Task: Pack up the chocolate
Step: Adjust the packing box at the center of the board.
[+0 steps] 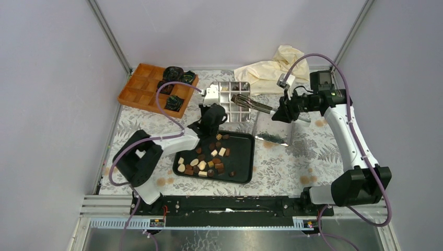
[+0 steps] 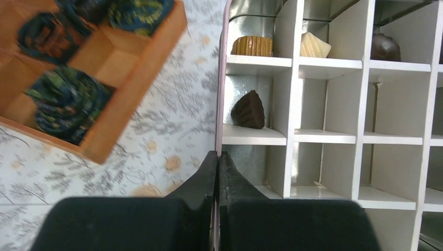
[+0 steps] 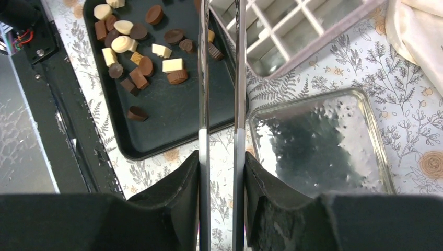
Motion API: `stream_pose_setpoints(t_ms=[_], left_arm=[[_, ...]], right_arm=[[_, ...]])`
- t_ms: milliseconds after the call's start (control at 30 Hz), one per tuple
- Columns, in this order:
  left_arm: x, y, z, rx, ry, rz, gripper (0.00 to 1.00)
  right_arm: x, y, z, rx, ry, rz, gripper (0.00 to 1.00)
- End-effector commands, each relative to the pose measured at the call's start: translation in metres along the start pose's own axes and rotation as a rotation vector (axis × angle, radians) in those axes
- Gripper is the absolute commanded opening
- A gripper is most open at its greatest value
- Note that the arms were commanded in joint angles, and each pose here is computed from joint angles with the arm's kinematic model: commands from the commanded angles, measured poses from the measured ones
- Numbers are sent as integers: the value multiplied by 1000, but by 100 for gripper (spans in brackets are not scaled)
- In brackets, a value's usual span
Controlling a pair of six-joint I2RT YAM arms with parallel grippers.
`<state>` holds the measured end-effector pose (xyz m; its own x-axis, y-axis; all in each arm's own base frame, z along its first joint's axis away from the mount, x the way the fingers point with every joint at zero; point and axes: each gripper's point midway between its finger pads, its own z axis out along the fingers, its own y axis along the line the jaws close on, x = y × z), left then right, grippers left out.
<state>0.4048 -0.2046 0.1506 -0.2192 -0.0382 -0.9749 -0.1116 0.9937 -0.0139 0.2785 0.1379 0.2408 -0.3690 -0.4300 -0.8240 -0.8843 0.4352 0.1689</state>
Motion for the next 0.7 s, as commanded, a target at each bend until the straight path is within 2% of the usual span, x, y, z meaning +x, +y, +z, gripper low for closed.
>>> stream_pose_setpoints(t_ms=[0, 200, 467, 667], left_arm=[[10, -16, 16, -13, 90, -126, 0], [58, -29, 37, 20, 286, -149, 0], [75, -31, 50, 35, 347, -149, 0], [70, -24, 47, 31, 353, -183, 23]], right_arm=[[-28, -21, 6, 65, -22, -25, 0], [-20, -43, 21, 102, 19, 38, 0], [3, -58, 57, 75, 146, 86, 0], [3, -68, 80, 53, 182, 117, 0]])
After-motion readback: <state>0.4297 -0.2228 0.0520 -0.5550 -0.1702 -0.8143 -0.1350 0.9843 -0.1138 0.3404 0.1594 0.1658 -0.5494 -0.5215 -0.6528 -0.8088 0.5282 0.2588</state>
